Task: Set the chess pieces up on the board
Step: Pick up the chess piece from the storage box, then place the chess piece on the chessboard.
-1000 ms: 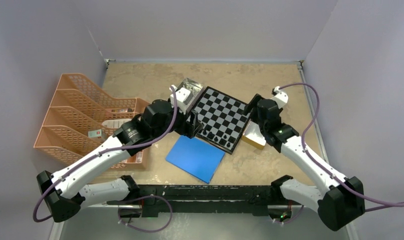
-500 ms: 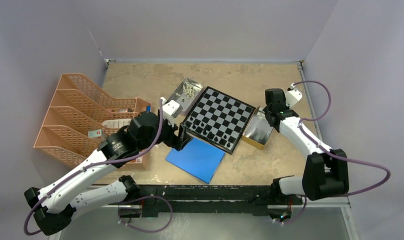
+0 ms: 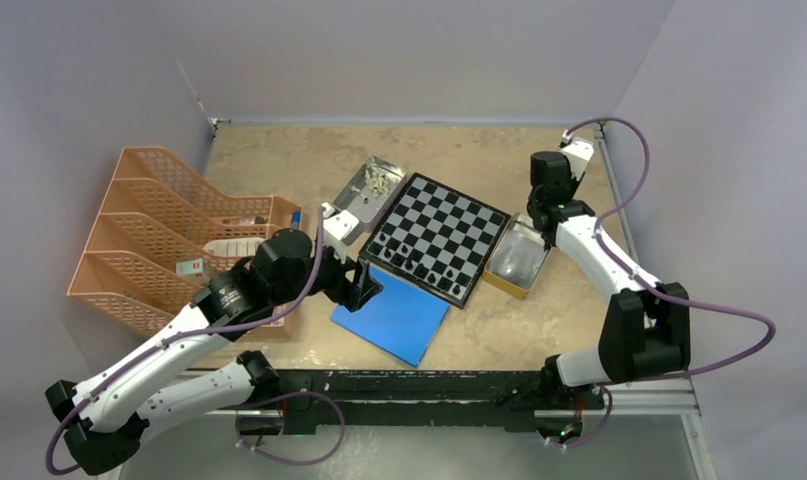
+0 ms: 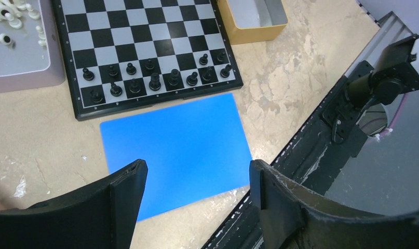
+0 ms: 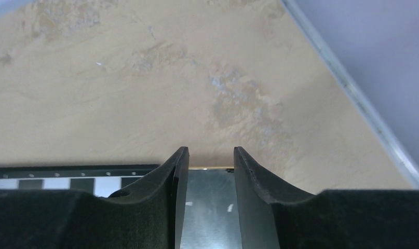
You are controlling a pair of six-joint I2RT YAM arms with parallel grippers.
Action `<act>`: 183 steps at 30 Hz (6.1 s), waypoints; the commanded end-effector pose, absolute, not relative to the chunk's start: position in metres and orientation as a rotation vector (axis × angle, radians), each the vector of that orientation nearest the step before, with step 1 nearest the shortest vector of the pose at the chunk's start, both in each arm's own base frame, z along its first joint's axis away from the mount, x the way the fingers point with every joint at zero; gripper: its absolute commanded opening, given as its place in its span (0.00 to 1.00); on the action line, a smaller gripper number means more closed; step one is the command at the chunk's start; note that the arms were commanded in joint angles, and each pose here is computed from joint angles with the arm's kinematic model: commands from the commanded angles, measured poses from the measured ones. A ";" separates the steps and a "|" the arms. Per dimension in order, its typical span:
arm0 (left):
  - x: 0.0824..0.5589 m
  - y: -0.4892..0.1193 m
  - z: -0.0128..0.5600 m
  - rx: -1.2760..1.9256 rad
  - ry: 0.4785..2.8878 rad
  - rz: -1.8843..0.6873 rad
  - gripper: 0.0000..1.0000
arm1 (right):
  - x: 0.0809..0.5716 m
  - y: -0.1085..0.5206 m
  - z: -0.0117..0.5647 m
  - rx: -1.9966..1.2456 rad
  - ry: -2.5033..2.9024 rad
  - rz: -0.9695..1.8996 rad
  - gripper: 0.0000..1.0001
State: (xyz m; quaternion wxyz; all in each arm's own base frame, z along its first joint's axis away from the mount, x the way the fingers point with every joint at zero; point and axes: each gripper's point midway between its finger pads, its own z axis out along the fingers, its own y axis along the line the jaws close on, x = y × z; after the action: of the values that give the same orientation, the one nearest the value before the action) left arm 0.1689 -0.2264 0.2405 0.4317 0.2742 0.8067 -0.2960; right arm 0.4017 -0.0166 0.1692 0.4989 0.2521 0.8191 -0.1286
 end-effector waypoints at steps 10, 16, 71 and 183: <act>0.161 -0.233 0.247 0.731 1.942 -0.816 0.70 | 0.390 -0.012 0.149 -0.079 2.224 -0.571 0.36; 0.159 -0.239 0.240 0.769 1.966 -0.834 0.70 | 0.374 -0.006 0.125 -0.276 2.298 -0.605 0.28; 0.161 -0.243 0.226 0.799 2.001 -0.817 0.68 | 0.358 -0.029 0.047 -0.388 2.487 -0.790 0.38; 0.253 -0.312 0.328 0.533 1.530 -0.868 0.57 | 0.274 0.280 0.298 -0.152 1.751 1.483 0.05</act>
State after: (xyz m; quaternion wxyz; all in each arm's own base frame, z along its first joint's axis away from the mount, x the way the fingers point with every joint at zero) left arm 0.2368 -0.3024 0.2732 0.5414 0.2278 0.7204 -0.3688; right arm 0.2897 0.2777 0.2498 0.3826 -0.0370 0.7497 0.5387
